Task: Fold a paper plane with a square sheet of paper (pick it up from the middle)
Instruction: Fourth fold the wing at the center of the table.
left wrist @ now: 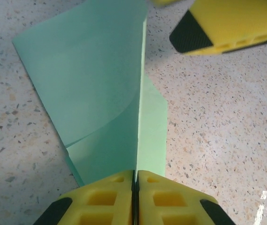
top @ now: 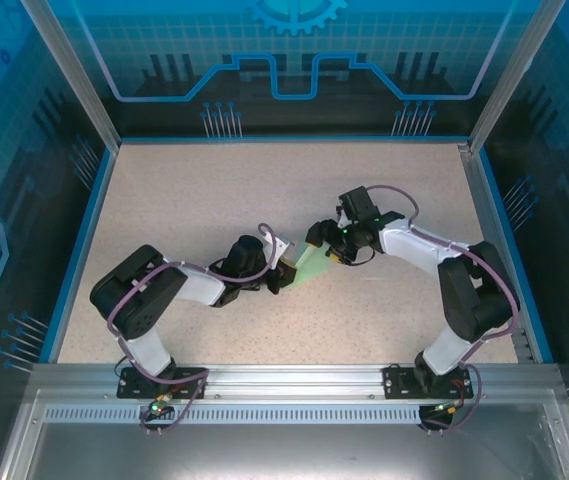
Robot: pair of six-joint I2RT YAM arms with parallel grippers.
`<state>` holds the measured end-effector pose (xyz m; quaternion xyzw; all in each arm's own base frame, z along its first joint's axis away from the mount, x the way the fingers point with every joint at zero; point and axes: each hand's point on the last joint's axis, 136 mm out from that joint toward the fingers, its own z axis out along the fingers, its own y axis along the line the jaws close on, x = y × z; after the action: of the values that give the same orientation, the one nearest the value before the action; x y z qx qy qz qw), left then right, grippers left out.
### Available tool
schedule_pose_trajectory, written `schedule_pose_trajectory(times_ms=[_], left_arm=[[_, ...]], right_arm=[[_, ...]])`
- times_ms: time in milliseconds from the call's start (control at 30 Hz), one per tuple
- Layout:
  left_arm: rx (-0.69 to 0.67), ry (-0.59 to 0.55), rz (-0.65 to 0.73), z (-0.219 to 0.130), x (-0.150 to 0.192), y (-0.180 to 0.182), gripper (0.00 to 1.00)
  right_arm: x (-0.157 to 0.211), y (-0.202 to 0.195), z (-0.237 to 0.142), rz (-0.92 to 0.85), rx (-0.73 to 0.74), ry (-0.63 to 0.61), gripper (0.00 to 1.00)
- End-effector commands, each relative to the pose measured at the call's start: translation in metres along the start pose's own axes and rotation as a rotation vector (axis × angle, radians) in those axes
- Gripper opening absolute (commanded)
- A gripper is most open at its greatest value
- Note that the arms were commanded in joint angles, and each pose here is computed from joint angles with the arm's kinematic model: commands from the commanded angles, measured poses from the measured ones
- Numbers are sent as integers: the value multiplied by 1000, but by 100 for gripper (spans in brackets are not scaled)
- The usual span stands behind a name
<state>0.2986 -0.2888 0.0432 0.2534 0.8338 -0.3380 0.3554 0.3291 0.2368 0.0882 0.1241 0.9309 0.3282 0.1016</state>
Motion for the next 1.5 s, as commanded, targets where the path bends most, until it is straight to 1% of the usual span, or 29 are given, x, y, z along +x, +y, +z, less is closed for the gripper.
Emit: schedule_pose_trajectory(times_ms=[0, 133, 333, 500, 600, 1200, 1467], left_arm=[[37, 29, -72, 6, 3, -7, 9], [33, 36, -135, 7, 5, -6, 9], [16, 35, -215, 7, 8, -2, 9], [5, 28, -286, 7, 10, 0, 9], [9, 26, -313, 8, 10, 0, 9], [32, 73, -411, 10, 14, -4, 9], [49, 96, -497, 11, 13, -2, 12]], right_arm=[[6, 15, -3, -188, -118, 14, 68], [13, 9, 4, -212, -134, 35, 68], [18, -1, 12, -223, -132, 45, 63], [19, -12, 22, -202, -94, 61, 54], [17, -16, 26, -178, -74, 59, 51], [10, -23, 46, -125, -9, 94, 50], [12, -27, 50, -121, 17, 107, 49]])
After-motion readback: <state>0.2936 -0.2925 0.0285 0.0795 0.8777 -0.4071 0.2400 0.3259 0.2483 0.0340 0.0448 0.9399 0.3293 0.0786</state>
